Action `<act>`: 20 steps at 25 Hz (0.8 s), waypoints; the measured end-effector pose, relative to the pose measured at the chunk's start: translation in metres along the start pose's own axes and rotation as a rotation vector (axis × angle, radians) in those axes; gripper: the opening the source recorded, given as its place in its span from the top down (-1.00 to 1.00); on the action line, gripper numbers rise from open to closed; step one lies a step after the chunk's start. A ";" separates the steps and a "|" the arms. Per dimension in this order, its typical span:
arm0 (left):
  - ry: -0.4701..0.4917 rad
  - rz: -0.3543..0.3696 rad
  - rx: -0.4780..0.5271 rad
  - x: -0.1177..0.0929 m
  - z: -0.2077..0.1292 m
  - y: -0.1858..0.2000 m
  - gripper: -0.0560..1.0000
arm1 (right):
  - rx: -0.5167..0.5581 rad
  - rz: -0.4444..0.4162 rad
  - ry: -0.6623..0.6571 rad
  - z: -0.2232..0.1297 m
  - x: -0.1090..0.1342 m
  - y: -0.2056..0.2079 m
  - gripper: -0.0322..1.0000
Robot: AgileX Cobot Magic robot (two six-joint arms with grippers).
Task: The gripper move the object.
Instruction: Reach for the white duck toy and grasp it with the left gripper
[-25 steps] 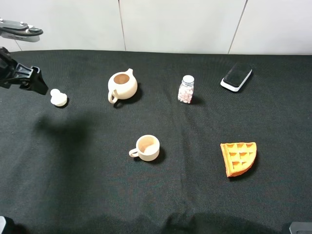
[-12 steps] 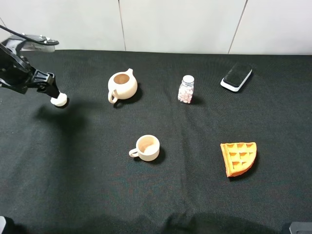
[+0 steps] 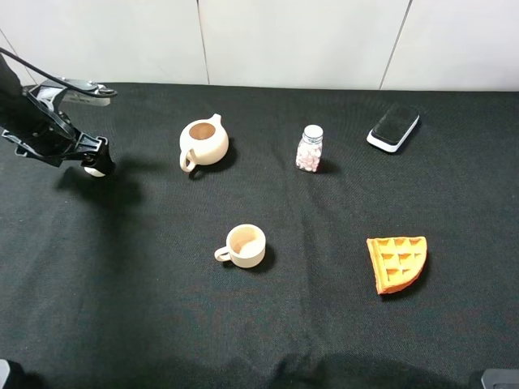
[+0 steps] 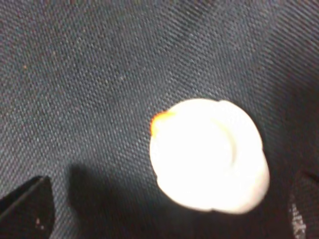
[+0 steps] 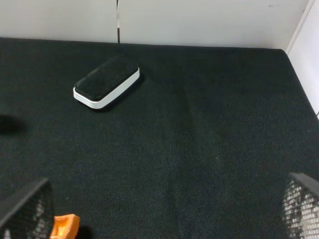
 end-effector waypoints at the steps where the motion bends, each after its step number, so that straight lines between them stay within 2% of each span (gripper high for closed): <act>1: 0.001 0.006 -0.007 0.001 0.001 -0.002 -0.98 | 0.000 0.000 0.000 0.000 0.000 0.000 -0.41; 13: 0.005 0.020 -0.011 0.003 -0.001 -0.017 -0.97 | 0.000 0.000 0.000 0.000 0.000 0.000 -0.41; 16: 0.005 0.020 -0.011 0.003 -0.001 -0.017 -0.85 | 0.000 0.000 0.000 0.000 0.000 0.000 -0.41; 20: 0.006 0.020 -0.011 0.003 0.000 -0.017 -0.55 | 0.000 0.000 0.000 0.000 0.000 0.000 -0.41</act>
Point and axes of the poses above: a point on each arm's last joint axis where the gripper is mounted, y pointing back along that axis away from the gripper, x along the wrist's bending axis when the last joint is at zero, z = x × y, the point moved 4 cm from there along -y, pointing out along that axis toward the gripper, and after that the axes turned 14 degrees about -y, right-handed, at the moved point
